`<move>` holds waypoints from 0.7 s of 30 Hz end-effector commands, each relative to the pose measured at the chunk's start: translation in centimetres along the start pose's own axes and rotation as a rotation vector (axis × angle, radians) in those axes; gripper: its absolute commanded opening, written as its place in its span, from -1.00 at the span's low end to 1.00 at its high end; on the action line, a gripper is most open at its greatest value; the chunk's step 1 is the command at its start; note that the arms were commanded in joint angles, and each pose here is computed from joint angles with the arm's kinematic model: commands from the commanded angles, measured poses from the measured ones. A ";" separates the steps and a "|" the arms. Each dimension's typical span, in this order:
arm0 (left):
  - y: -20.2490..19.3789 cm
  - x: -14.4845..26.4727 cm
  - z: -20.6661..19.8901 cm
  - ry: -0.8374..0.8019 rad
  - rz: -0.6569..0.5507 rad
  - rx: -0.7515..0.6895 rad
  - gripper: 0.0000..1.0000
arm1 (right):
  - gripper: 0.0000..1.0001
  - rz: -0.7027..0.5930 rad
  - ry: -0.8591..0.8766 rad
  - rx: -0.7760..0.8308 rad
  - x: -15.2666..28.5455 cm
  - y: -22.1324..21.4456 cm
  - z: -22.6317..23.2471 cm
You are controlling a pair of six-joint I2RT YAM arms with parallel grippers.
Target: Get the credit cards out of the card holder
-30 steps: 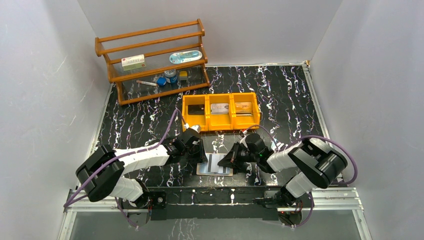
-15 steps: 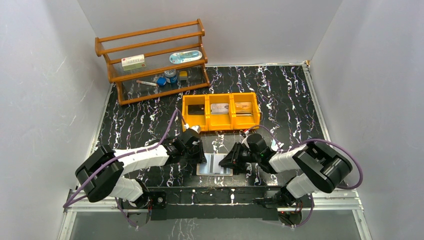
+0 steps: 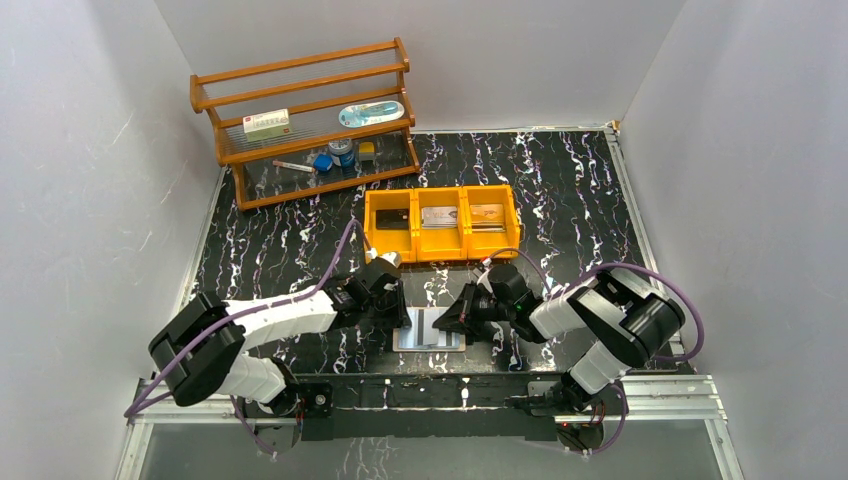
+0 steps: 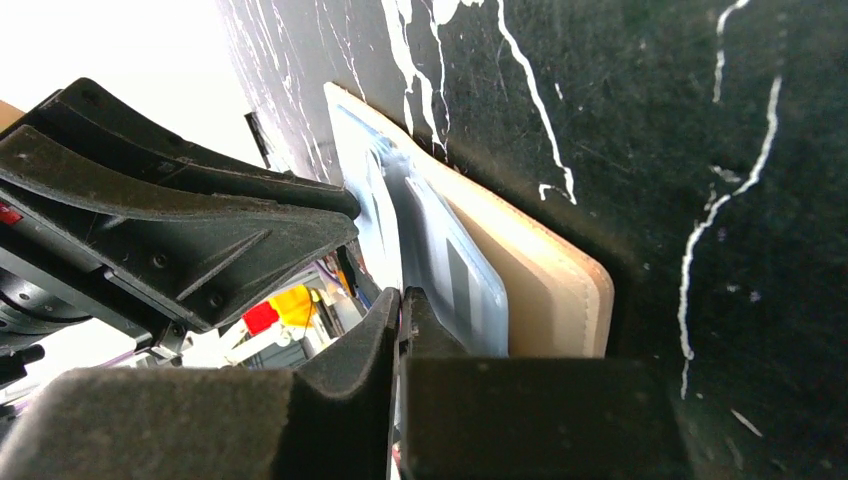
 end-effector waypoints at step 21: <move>-1.2 -0.3 -1.4 -0.023 0.119 -0.079 -0.40 | -0.95 -0.056 -0.040 0.012 0.6 0.3 -0.5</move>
Point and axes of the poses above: each gripper's point midway between its finger pads, its own x axis back along the fingers, its own z axis along the line the jaws close on, y = z × x, the point moved 3 cm from there along x, back along the fingers, and after that the axes turned 4 degrees about x, right-handed, at the moved point
